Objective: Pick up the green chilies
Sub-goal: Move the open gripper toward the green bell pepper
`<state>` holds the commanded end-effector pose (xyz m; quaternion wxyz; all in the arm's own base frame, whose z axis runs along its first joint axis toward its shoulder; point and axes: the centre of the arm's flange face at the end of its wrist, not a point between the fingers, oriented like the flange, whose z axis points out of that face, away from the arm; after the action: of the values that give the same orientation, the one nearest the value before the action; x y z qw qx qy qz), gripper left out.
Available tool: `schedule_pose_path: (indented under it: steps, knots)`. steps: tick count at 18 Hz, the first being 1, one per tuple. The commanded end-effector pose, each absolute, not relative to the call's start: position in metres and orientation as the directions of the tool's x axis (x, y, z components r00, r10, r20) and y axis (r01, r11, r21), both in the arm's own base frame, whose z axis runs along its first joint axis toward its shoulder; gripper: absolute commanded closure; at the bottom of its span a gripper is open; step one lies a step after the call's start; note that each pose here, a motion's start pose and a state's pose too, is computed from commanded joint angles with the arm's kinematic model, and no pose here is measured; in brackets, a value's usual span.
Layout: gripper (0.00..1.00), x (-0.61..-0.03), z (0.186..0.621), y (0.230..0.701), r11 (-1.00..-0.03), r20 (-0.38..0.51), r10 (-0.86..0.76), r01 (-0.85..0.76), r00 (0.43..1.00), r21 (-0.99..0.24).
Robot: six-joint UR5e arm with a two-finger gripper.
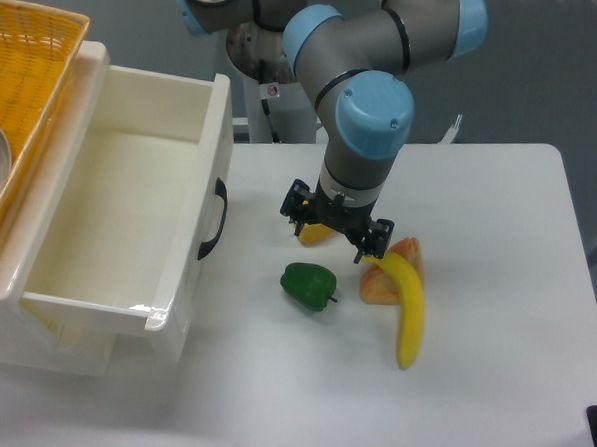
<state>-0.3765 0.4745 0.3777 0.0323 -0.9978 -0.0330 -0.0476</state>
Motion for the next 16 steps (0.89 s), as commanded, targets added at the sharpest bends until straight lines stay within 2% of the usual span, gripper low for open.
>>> schedule_pose_path:
  steps: [5, 11, 13, 16]
  knots:
    - [0.00, -0.375, 0.376, 0.475, -0.995, 0.104, 0.069, 0.076, 0.992, -0.065]
    - [0.00, -0.364, 0.353, 0.474, -0.993, 0.133, 0.108, 0.113, 0.985, -0.030]
    - [0.00, -0.365, 0.355, 0.474, -0.981, 0.125, 0.189, 0.194, 0.974, -0.028]
    - [0.00, -0.365, 0.352, 0.475, -0.925, 0.131, 0.377, 0.380, 0.917, -0.001]
